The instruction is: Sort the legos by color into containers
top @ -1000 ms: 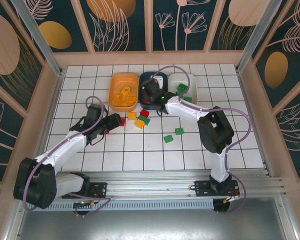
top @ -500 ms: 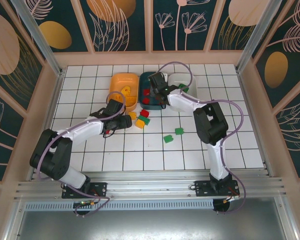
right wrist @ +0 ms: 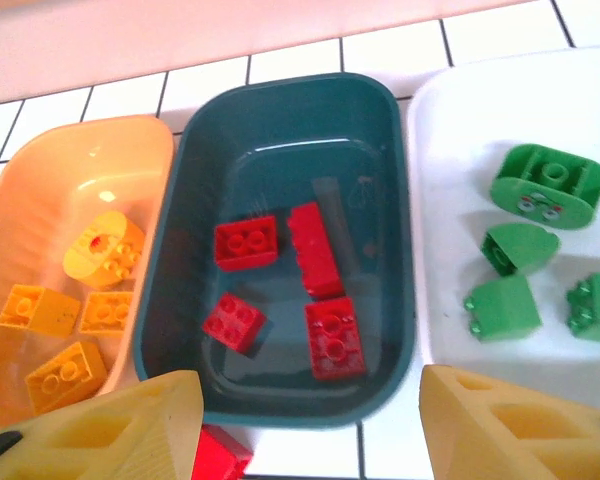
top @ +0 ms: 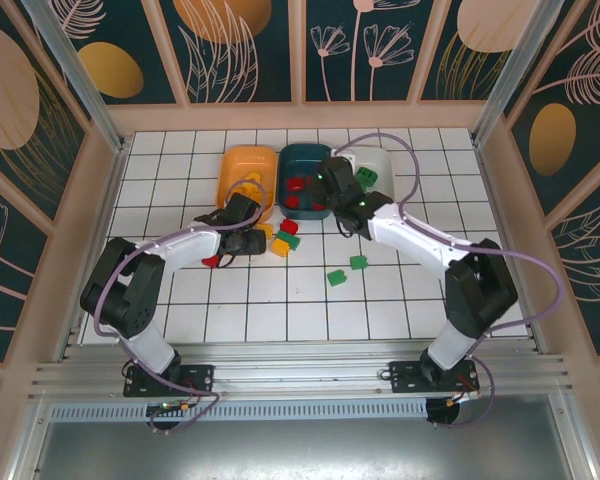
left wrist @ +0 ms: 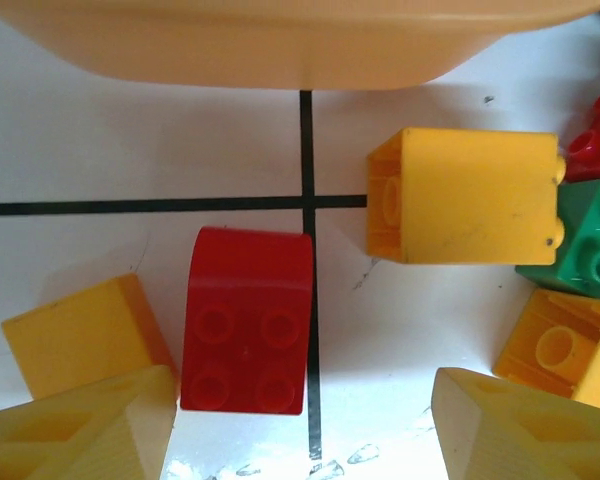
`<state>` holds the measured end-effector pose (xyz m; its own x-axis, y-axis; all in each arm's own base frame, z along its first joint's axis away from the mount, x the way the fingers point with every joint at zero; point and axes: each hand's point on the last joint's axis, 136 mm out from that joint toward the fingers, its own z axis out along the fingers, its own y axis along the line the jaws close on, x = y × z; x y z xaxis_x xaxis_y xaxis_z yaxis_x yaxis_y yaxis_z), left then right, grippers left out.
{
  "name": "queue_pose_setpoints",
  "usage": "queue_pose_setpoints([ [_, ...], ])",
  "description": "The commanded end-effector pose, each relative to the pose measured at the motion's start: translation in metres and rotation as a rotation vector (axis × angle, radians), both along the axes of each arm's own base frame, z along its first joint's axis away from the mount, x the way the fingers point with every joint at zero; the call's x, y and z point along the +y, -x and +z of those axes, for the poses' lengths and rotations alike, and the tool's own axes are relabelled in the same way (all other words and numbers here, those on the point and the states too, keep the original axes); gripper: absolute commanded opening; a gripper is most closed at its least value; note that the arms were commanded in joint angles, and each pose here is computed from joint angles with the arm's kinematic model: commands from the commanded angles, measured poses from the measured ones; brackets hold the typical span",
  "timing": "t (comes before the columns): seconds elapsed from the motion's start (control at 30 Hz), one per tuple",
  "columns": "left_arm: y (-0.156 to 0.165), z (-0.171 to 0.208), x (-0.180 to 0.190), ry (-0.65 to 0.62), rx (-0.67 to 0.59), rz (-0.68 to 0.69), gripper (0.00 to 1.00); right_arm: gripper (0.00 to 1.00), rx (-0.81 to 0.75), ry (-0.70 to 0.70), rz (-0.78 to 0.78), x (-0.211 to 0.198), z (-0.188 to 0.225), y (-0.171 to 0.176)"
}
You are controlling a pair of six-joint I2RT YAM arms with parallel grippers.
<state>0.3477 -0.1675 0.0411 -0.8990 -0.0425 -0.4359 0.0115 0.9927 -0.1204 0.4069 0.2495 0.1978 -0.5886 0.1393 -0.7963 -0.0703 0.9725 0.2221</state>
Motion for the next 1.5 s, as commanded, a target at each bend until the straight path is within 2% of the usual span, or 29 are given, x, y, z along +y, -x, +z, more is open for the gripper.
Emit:
queue_pose_setpoints([
  [0.0, -0.014, 0.011, -0.008, -0.003, -0.045, -0.037, 0.69, 0.6, -0.005, -0.016, -0.056, -0.019, -0.002, 0.011],
  [0.13, -0.012, -0.006, -0.001, -0.052, -0.008, -0.016, 0.67, 0.6, 0.003, -0.016, -0.079, -0.033, -0.009, 0.027],
  [0.5, -0.006, -0.02, -0.013, -0.064, 0.027, -0.045, 0.65, 0.6, -0.002, -0.02, -0.116, -0.064, -0.008, 0.057],
  [0.67, 0.009, -0.026, -0.031, -0.05, 0.053, -0.076, 0.65, 0.6, -0.001, -0.024, -0.124, -0.068, -0.008, 0.062],
  [1.1, 0.004, -0.006, -0.01, -0.153, -0.007, -0.039, 0.65, 0.6, 0.001, -0.029, -0.114, -0.065, -0.008, 0.066],
  [1.37, 0.007, -0.005, -0.012, -0.127, -0.011, -0.053, 0.64, 0.6, 0.009, -0.028, -0.116, -0.067, -0.012, 0.07],
  [1.47, 0.005, -0.013, -0.015, -0.133, 0.0, -0.061, 0.61, 0.6, 0.008, -0.027, -0.115, -0.067, -0.011, 0.07],
])
